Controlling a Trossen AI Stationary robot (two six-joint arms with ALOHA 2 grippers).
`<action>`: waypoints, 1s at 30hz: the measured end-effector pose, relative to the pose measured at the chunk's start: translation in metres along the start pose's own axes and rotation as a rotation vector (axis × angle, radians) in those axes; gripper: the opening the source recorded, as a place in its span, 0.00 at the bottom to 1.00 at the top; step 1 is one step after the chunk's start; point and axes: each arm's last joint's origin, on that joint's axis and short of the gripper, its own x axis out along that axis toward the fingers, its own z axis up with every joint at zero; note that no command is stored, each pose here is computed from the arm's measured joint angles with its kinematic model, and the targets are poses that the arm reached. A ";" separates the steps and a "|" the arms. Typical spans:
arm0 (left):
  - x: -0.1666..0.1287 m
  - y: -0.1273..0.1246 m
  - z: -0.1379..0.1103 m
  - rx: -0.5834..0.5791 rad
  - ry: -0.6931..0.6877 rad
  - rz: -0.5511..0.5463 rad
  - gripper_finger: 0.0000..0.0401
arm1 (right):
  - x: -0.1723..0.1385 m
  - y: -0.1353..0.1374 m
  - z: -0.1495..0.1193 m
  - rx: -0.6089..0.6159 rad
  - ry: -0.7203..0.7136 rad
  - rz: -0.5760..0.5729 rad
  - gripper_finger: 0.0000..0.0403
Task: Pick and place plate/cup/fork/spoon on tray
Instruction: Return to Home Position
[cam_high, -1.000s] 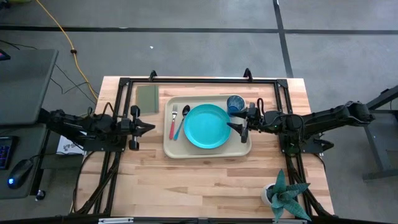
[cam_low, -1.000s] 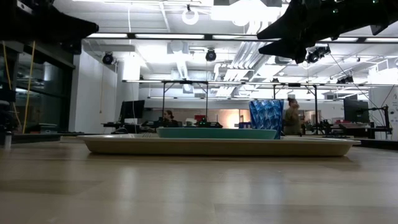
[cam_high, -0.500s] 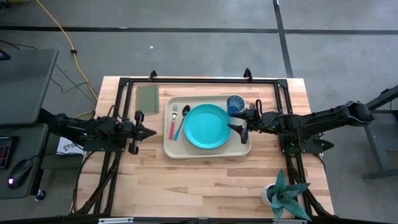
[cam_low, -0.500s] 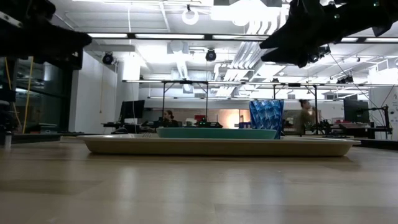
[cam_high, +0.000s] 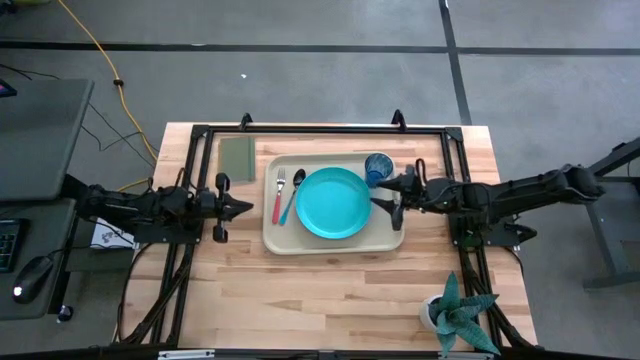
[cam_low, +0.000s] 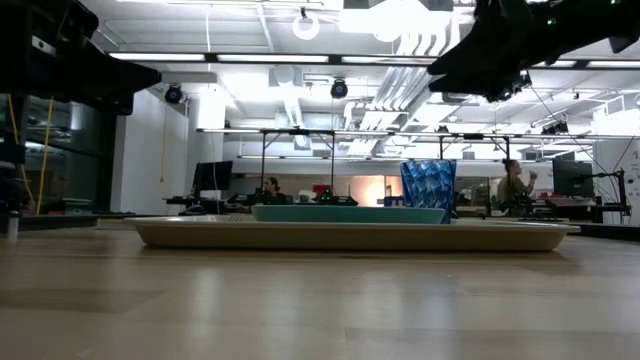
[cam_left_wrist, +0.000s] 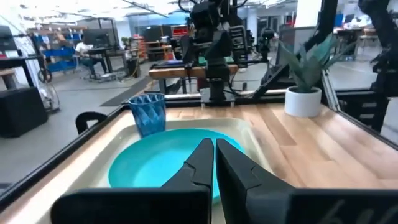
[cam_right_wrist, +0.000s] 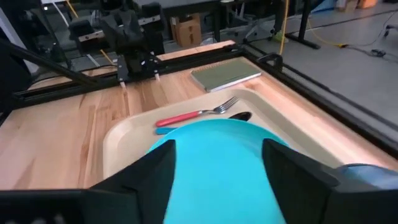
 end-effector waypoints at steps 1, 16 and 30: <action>0.000 0.000 0.000 -0.017 -0.001 0.000 0.00 | -0.004 -0.001 0.001 -0.008 -0.003 -0.005 0.55; 0.000 0.000 0.000 -0.077 -0.002 -0.001 0.00 | -0.069 -0.016 0.013 -0.022 -0.057 0.196 0.02; 0.000 0.000 0.000 -0.077 -0.003 -0.001 0.00 | -0.079 -0.026 -0.029 -0.005 -0.225 0.318 0.00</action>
